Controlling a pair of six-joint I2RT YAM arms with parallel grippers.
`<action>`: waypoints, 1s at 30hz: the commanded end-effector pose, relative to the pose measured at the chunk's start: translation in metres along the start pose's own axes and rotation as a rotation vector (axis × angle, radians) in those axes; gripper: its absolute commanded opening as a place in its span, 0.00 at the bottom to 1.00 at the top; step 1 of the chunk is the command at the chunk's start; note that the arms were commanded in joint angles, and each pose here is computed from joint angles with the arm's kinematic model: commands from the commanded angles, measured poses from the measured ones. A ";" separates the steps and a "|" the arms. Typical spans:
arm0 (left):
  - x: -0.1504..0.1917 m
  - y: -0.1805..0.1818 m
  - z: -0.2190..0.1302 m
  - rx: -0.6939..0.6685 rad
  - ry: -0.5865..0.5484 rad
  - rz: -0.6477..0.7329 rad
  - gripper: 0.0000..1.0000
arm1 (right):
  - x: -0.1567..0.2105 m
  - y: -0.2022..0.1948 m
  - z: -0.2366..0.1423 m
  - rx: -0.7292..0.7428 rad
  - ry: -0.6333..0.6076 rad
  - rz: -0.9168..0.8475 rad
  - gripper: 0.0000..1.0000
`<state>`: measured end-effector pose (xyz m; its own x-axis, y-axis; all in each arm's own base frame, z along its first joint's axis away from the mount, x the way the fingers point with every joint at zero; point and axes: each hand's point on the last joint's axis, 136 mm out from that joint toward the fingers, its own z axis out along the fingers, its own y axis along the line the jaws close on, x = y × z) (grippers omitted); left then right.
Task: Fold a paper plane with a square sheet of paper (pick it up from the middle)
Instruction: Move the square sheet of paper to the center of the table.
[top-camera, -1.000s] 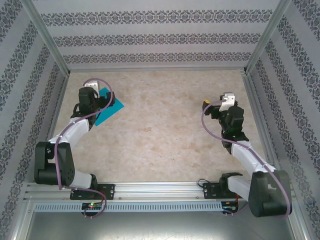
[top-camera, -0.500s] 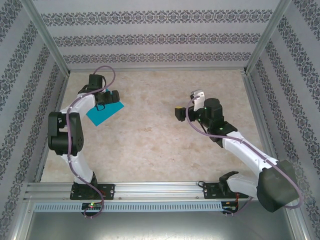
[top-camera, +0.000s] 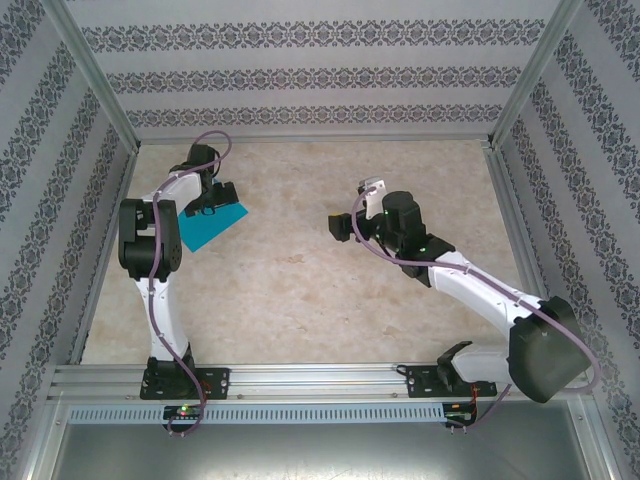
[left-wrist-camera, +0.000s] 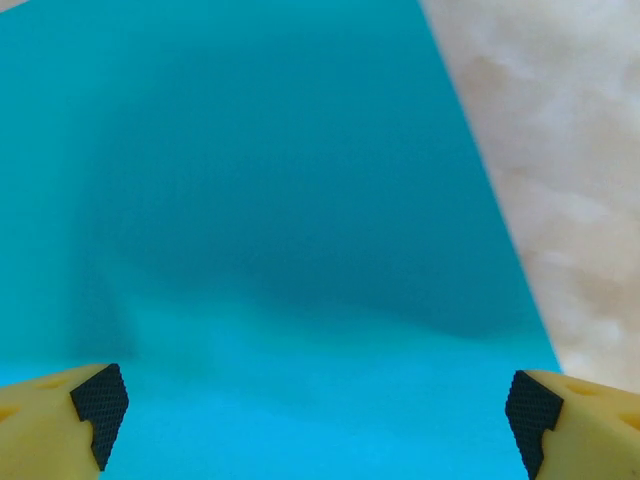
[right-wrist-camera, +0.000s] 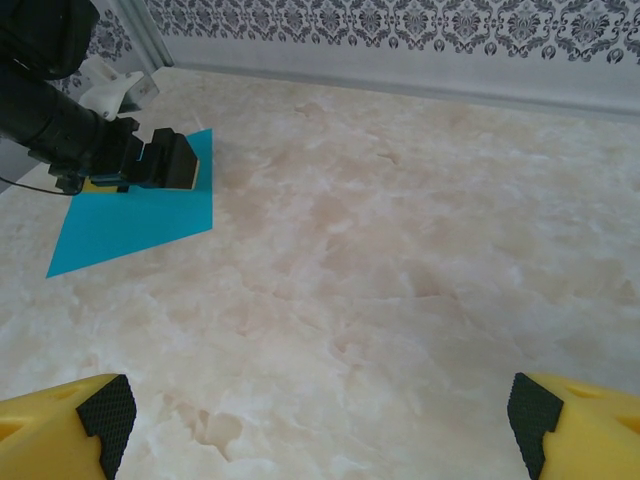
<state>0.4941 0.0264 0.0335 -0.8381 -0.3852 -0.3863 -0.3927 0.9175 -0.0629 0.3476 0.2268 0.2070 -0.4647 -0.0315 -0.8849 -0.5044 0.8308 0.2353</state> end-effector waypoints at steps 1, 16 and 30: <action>-0.003 0.024 -0.005 -0.093 -0.002 -0.086 1.00 | -0.010 0.001 0.004 0.007 -0.020 0.030 0.98; 0.025 0.020 0.015 -0.047 0.119 -0.057 1.00 | -0.007 0.002 0.015 0.000 0.005 0.069 0.98; 0.051 0.008 0.026 -0.044 0.242 0.060 1.00 | -0.001 -0.004 0.003 0.030 -0.010 0.101 0.98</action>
<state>0.4836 0.0330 0.0199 -0.8658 -0.4007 -0.2997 -0.4119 0.9108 -0.0276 0.3559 0.2293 0.1989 -0.5197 0.0281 -0.8539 -0.4498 0.8407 0.3015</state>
